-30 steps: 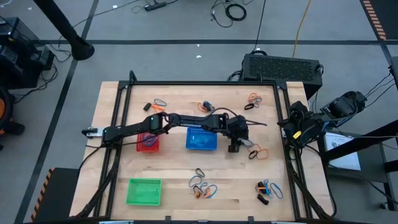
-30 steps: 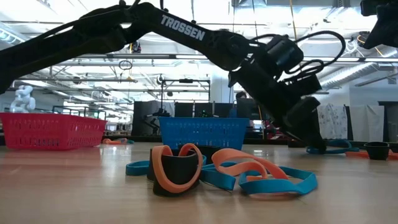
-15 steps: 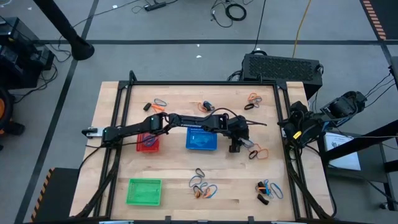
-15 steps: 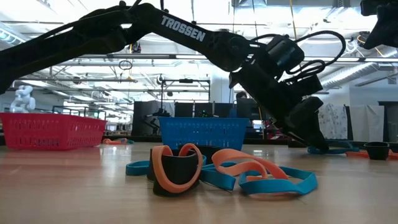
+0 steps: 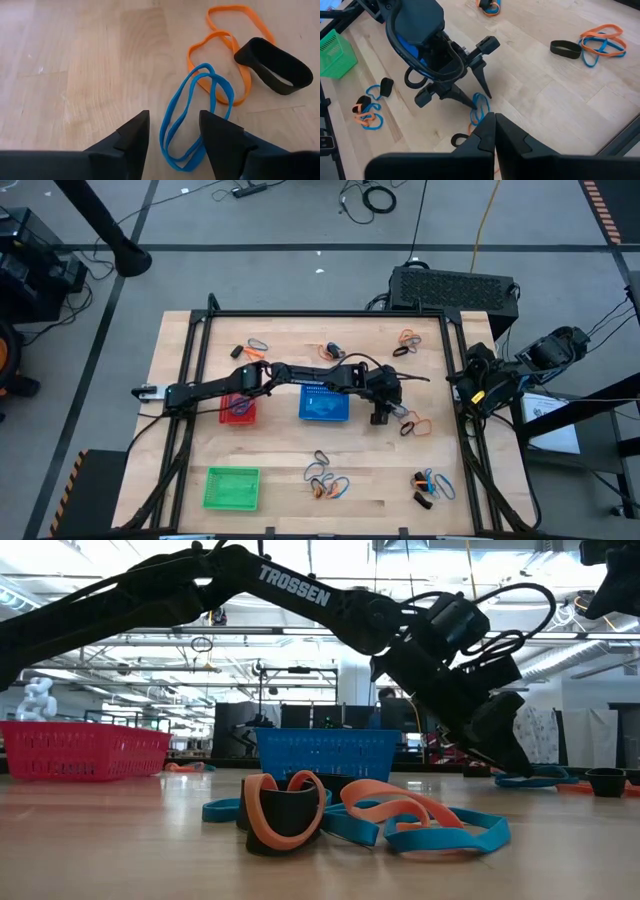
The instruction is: Sort rubber bands into baskets
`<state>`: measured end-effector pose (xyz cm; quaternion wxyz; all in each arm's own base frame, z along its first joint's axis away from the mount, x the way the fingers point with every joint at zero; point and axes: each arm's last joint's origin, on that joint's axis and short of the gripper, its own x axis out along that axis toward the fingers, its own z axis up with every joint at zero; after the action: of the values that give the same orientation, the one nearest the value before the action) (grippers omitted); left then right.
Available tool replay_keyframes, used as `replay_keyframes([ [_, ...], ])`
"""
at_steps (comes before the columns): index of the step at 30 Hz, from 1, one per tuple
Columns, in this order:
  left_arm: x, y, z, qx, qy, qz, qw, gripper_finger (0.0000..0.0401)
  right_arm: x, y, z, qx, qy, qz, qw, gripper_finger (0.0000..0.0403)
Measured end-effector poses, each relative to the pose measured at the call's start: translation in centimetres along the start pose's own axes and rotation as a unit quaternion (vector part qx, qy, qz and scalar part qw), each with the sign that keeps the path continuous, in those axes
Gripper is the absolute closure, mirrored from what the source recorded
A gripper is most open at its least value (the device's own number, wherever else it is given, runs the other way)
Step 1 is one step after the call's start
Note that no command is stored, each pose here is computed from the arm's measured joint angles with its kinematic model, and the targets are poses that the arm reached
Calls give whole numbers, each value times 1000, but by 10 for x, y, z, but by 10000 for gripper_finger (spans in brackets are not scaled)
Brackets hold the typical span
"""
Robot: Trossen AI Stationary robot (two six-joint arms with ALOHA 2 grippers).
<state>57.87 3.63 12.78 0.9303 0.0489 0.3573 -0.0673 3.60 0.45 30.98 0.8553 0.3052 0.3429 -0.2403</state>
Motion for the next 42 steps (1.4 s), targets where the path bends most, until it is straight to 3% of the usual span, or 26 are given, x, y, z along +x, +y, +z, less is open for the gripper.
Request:
replay_keyframes([
  [9, 0, -1, 0, 0, -1, -10, 1000, 283, 0, 0, 0, -3, -5, -4, 1000, 403],
  [20, 0, -1, -1, -1, 3, -14, 1000, 393, 0, -1, 0, 0, -9, -5, 1000, 403],
  [26, -5, -1, 3, -1, 5, -15, 1000, 397, 0, 5, 3, 10, -33, 15, 999, 403],
  [34, -58, 1, 45, 5, -37, -6, 999, 399, 0, 8, 6, 9, -67, 16, 998, 403],
  [42, -108, -2, 65, -3, -10, -9, 1000, 400, 3, 16, 7, 15, -78, 20, 997, 403],
])
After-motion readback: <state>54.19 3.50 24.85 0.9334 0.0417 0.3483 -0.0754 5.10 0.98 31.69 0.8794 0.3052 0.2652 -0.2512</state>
